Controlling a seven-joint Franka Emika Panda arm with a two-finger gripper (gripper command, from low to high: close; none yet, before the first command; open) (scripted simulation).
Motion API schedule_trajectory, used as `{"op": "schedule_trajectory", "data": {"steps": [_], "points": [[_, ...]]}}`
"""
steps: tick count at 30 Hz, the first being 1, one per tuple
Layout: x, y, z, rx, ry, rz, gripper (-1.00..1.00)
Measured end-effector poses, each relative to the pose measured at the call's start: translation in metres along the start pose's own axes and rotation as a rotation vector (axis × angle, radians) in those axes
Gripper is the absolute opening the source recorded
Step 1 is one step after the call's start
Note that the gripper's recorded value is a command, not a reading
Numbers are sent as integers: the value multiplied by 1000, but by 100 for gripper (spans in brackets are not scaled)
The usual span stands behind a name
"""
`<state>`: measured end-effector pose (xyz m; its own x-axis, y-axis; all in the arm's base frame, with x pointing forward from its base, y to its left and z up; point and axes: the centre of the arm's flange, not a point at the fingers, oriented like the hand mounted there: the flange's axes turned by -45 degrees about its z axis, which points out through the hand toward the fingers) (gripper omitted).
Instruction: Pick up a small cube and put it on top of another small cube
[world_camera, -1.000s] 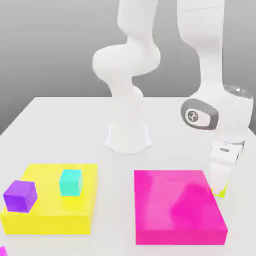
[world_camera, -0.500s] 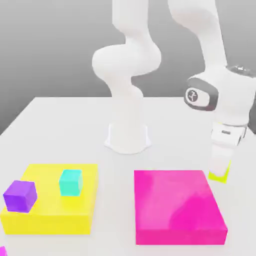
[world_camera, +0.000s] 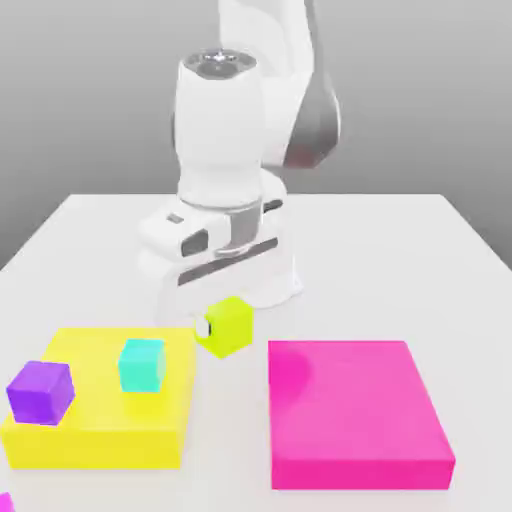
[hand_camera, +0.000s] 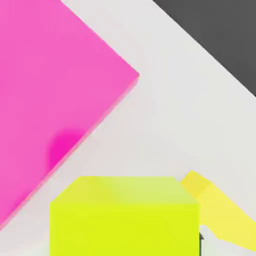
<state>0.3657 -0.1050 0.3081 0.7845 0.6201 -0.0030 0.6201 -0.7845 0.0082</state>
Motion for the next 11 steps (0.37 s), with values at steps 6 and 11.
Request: {"op": "schedule_trajectory", "data": {"steps": [6,11], "points": [[-40,23,36,15,7,50,-100],[-42,23,54,12,4,52,100]]}}
